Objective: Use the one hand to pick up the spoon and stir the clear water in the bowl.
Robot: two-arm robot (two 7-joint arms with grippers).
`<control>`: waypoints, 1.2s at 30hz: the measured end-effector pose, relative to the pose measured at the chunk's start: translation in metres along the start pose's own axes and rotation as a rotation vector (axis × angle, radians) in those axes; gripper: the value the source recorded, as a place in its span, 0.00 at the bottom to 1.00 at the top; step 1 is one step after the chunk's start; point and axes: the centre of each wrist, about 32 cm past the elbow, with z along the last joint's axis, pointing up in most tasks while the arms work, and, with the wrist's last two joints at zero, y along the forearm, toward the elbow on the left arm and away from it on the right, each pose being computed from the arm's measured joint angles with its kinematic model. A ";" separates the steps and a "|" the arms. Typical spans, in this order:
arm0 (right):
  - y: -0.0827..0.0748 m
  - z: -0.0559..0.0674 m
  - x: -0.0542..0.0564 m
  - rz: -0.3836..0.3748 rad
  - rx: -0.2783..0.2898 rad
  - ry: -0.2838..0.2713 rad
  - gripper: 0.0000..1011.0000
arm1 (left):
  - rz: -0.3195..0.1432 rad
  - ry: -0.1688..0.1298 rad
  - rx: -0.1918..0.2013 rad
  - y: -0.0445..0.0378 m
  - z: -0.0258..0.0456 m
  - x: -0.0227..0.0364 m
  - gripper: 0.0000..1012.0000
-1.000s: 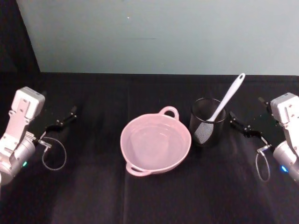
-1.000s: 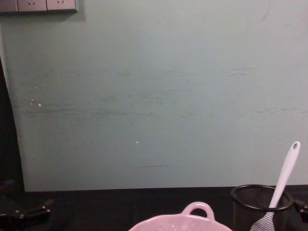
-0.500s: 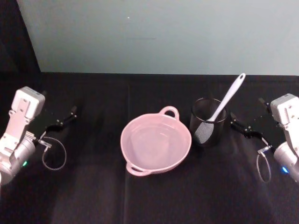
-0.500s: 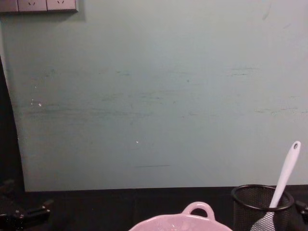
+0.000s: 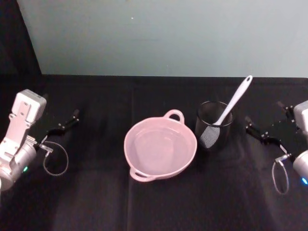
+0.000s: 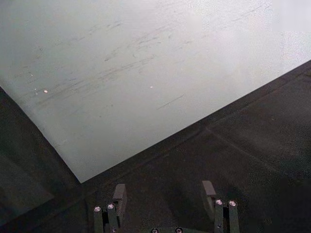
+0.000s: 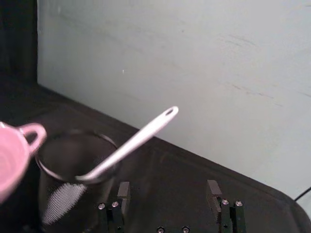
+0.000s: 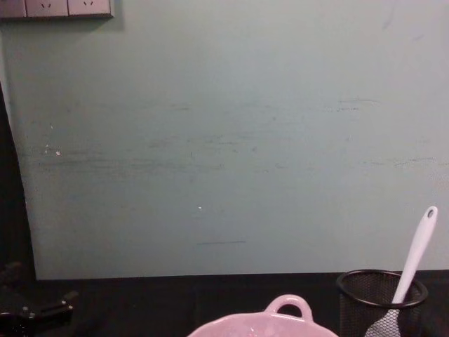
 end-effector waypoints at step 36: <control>0.070 0.012 0.014 0.121 0.048 0.810 0.92 | 0.000 0.000 0.000 0.0000 0.0000 0.0000 1.00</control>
